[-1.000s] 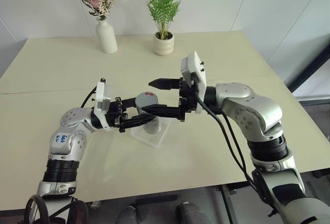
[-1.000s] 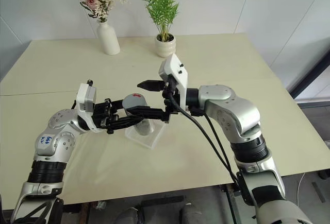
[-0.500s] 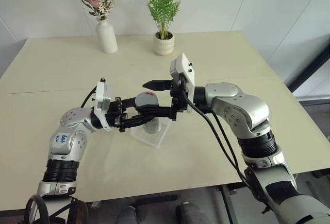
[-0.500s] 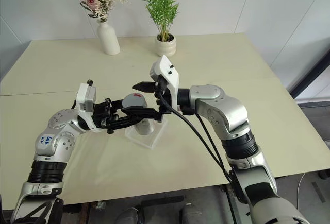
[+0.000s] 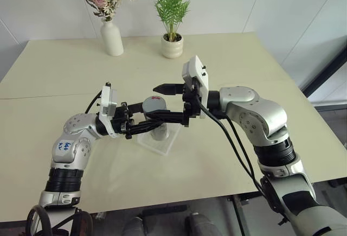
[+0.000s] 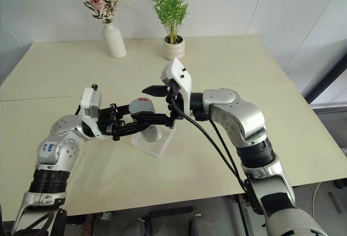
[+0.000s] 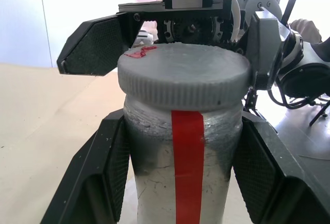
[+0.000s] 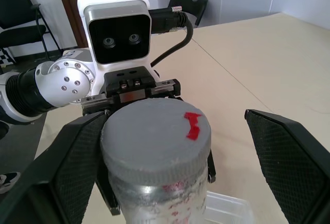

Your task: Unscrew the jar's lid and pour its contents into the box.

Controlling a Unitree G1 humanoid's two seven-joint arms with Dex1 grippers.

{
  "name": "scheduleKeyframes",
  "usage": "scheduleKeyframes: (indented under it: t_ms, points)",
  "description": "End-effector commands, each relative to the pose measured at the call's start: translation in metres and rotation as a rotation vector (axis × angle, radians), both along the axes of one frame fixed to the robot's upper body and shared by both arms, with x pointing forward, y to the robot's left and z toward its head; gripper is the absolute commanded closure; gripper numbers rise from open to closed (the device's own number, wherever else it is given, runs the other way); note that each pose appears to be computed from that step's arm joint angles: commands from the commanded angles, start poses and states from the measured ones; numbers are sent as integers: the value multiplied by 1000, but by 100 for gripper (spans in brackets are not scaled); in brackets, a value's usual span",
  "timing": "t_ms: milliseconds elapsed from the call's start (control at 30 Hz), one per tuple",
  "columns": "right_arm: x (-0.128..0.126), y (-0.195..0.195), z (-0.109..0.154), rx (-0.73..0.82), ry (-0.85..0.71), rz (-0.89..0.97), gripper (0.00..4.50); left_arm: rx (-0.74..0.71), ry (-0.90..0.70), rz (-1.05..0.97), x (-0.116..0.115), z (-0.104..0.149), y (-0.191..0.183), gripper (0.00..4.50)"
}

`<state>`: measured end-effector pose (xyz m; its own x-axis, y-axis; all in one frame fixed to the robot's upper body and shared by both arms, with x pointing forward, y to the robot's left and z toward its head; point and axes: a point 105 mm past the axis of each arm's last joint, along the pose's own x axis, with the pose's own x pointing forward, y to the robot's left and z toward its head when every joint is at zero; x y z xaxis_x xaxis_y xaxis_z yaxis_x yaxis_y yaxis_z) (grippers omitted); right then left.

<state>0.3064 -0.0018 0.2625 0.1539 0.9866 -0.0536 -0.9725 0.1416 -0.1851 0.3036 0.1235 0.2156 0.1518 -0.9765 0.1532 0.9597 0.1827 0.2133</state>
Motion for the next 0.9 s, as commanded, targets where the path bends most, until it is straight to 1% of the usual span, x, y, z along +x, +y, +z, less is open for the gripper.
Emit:
scheduleKeyframes:
  t_ms: [33,600,900]
  points:
    - [5,-18,12,31,-42,-58,2,9,-56,-26,-7,9,-2,205]
    - [8,-34,13,17,-50,-86,2,7,-70,-28,-5,11,-3,205]
    - [16,-56,14,14,-45,-157,2,9,-72,-36,-4,12,-3,205]
